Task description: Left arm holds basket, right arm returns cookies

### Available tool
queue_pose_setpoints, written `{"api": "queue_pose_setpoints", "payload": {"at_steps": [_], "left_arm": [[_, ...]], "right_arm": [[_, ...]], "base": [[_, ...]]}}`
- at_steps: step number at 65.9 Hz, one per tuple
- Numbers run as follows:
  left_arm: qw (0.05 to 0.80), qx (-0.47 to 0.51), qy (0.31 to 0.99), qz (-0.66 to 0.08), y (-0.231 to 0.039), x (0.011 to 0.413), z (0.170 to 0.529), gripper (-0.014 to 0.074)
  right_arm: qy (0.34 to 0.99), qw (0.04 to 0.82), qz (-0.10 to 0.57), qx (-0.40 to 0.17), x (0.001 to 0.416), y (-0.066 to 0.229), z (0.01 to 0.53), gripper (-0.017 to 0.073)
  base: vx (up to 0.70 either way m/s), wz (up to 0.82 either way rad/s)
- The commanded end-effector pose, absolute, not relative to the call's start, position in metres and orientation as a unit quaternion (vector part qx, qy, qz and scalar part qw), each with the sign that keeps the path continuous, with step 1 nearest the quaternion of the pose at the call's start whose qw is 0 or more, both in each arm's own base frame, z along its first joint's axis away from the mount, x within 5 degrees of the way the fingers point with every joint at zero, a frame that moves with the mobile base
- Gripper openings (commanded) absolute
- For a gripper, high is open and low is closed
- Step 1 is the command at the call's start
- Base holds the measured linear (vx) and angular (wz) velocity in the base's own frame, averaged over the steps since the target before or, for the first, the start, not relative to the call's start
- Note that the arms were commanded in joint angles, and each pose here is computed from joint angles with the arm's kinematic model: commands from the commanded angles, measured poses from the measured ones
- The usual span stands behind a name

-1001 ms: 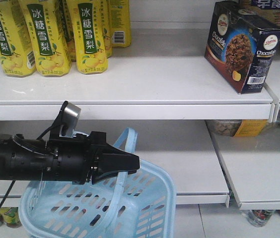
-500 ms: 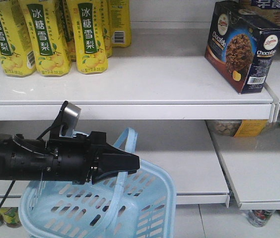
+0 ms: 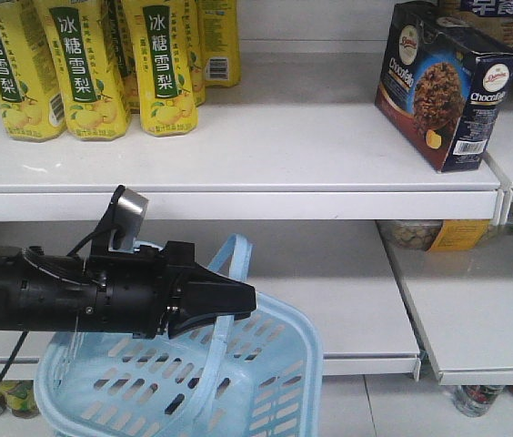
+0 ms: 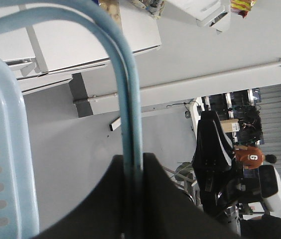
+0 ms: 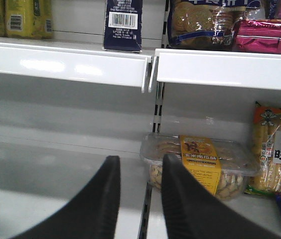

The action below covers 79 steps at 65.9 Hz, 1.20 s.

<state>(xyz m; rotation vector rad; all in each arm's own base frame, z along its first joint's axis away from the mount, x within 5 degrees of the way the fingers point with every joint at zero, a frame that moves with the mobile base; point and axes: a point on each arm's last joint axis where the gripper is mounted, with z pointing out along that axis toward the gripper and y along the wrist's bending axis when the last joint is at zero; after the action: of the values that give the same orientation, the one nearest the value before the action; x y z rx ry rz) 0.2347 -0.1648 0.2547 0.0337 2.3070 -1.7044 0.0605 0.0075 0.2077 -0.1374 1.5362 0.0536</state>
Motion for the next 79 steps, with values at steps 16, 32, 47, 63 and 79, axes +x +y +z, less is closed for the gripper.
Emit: {"api": "queue_pose_setpoints", "payload": {"at_steps": [16, 32, 47, 63, 79], "left_arm": [[0.179, 0.013, 0.758, -0.627, -0.165, 0.238, 0.281, -0.0003], [0.179, 0.013, 0.758, -0.627, -0.165, 0.238, 0.281, -0.0003], [0.179, 0.013, 0.758, -0.627, -0.165, 0.238, 0.281, -0.0003], [0.170, 0.019, 0.758, -0.629, -0.167, 0.233, 0.279, -0.0003], [0.164, 0.042, 0.745, -0.646, -0.154, 0.189, 0.285, -0.0003]], "right_arm": [[0.656, 0.752, 0.022, -0.061, 0.060, 0.007, 0.225, -0.0008], [0.656, 0.752, 0.022, -0.060, 0.060, 0.007, 0.225, -0.0006], [0.656, 0.752, 0.022, -0.060, 0.060, 0.007, 0.225, -0.0006], [0.656, 0.752, 0.022, -0.060, 0.060, 0.007, 0.225, -0.0006], [0.656, 0.752, 0.022, -0.060, 0.060, 0.007, 0.225, -0.0006]], "base": [[0.00, 0.00], [0.00, 0.00], [0.00, 0.00], [0.00, 0.00], [0.00, 0.00]]}}
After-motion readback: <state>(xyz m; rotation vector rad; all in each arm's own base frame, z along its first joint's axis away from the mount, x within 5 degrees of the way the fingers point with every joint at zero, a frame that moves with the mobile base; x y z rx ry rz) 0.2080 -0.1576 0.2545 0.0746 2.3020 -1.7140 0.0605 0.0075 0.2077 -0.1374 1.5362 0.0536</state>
